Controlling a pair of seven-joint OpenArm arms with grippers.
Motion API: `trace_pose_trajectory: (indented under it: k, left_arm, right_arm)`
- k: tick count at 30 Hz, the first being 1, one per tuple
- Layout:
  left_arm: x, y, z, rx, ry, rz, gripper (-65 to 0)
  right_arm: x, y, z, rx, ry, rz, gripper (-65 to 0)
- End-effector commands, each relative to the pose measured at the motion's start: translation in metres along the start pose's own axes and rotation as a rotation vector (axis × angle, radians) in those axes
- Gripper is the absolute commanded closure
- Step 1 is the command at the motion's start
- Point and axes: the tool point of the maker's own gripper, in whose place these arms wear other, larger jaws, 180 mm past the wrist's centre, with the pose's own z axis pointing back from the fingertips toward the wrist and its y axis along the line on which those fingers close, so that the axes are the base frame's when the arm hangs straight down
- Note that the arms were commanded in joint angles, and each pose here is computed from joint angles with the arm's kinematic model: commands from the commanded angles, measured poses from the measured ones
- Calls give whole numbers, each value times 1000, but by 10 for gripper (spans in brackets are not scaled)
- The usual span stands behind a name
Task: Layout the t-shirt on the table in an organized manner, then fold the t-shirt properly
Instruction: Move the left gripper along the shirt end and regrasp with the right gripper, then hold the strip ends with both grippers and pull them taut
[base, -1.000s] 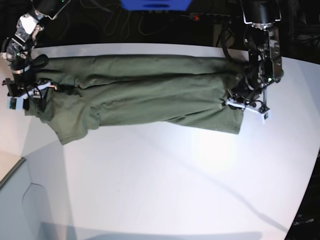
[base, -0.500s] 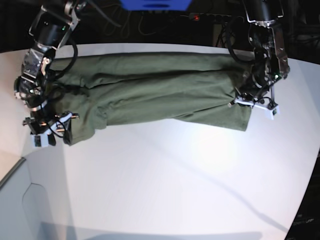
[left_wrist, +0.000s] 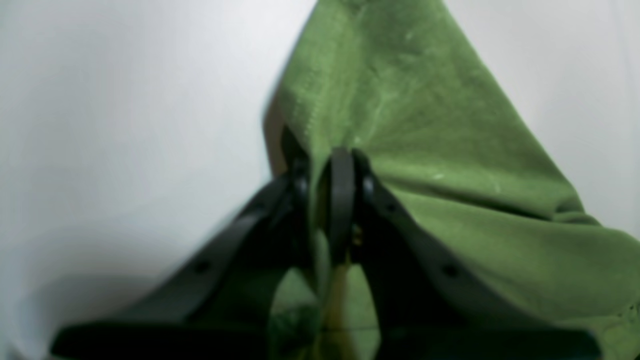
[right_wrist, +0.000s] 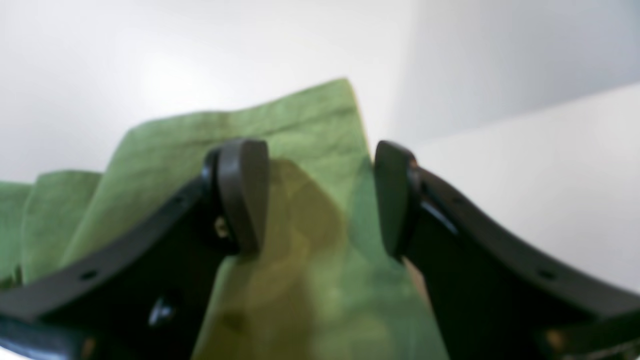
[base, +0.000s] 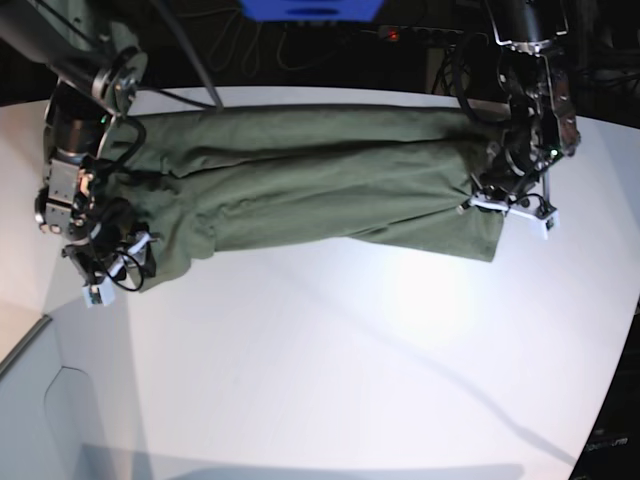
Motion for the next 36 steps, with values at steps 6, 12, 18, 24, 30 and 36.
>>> trace_pose_trajectory:
  k: [6, 12, 18, 24, 30, 36]
  left_arm:
    - [13, -2, 2, -1, -32, -8, 0]
    - [12, -2, 0, 2, -27, -7, 0]
    - [12, -2, 0, 2, -27, -6, 0]
    - [12, -2, 0, 2, -27, -6, 0]
    - [12, -2, 0, 2, -27, -6, 0]
    - [12, -2, 0, 1, -28, -7, 0]
  right_arm:
    - [-2, 1, -9, 6, 10, -41, -332]
    - [-12, 15, -11, 42, 48, 17, -179]
    - [-19, 25, -13, 68, 76, 66, 0]
    - [23, 9, 1, 1, -34, 138, 0]
    - [51, 10, 40, -84, -139, 265, 0]
    - [54, 7, 89, -199, -177, 290, 0]
